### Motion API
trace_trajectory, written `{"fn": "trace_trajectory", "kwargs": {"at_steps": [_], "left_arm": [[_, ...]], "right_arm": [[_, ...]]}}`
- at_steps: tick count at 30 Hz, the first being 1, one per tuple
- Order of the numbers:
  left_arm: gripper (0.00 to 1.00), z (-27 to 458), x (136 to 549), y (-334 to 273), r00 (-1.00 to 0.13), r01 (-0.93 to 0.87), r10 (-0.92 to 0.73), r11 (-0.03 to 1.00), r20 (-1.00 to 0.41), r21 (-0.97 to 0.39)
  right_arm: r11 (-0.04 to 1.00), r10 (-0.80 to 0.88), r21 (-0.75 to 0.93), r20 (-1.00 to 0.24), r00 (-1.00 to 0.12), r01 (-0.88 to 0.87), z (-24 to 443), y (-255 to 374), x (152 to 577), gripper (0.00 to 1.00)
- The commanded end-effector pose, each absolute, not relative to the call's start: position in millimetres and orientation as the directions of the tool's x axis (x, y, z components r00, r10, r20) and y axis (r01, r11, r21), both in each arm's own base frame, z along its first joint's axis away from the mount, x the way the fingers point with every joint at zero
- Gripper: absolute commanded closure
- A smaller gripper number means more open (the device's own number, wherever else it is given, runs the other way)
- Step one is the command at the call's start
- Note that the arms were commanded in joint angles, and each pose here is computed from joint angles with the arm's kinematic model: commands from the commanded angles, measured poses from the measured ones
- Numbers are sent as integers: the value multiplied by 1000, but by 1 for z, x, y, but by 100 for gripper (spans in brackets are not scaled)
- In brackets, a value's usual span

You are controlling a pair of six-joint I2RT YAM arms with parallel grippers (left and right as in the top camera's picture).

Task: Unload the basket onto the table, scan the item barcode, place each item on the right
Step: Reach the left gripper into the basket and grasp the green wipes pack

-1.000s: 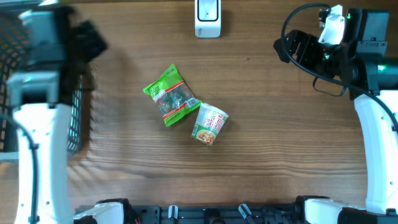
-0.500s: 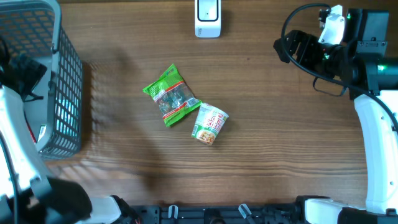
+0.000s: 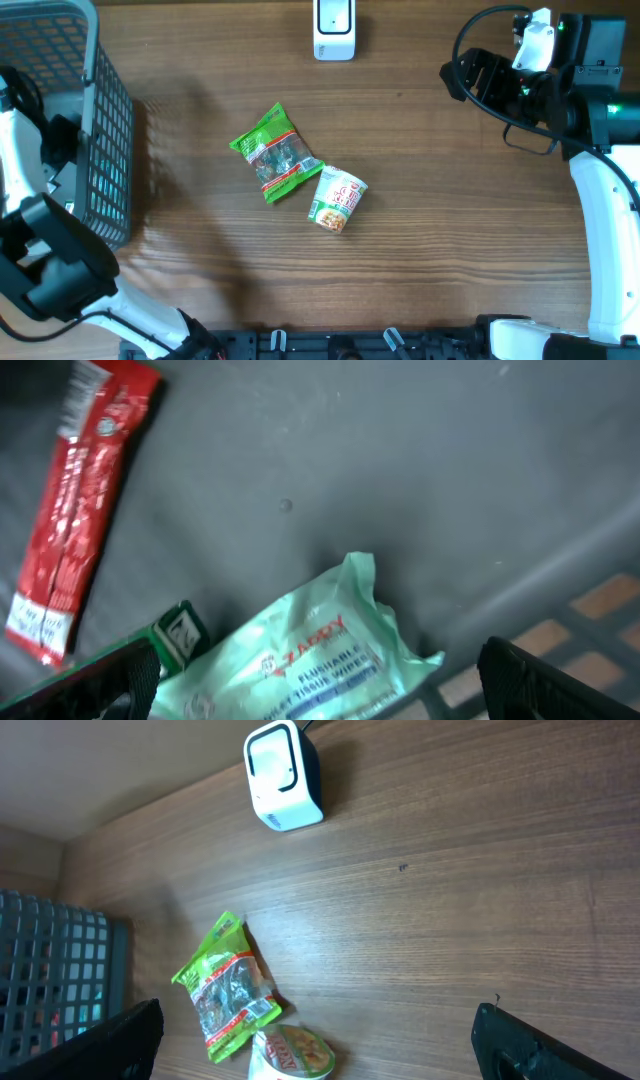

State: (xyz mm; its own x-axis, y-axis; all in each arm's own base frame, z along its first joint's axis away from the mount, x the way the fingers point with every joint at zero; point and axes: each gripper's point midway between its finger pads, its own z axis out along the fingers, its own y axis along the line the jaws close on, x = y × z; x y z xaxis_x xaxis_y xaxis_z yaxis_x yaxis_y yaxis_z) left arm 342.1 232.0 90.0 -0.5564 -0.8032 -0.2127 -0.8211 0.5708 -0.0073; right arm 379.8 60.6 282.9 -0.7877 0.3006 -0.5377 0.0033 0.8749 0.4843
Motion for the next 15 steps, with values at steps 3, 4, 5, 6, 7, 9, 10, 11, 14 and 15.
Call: {"fn": "trace_trajectory", "kwargs": {"at_steps": [3,4,5,6,7,9,10,11,14,15], "left_arm": [[3,54,348,218,-660,-741,-744,668,-103,-72],[3,49,348,216,-671,-732,-736,677,-90,-74],[4,44,348,216,-672,-733,-736,677,-78,-70],[4,39,347,216,-673,-734,-737,676,-66,-67],[4,34,347,215,-673,-734,-737,676,-56,-69],[4,26,346,213,-675,-735,-737,675,-34,-67],[4,22,345,213,-675,-735,-738,675,-25,-64],[4,18,345,213,-675,-736,-738,675,-19,-63],[18,12,347,211,-675,-735,-738,673,-7,-77],[39,12,350,209,-675,-734,-738,673,-9,-93]], "right_arm": [[867,308,499,-538,-785,-1,287,62,382,0],[867,308,499,-538,-785,-1,287,62,382,0],[867,308,499,-538,-785,-1,287,62,382,0],[867,308,499,-538,-785,-1,287,62,382,0],[867,308,499,-537,-785,-1,287,62,382,0],[867,308,499,-538,-785,-1,287,62,382,0],[867,308,499,-537,-785,-1,287,62,382,0],[867,308,499,-538,-785,-1,287,62,382,0],[867,308,499,-538,-785,-1,287,62,382,0],[867,308,499,-538,-785,-1,287,62,382,0]]}}
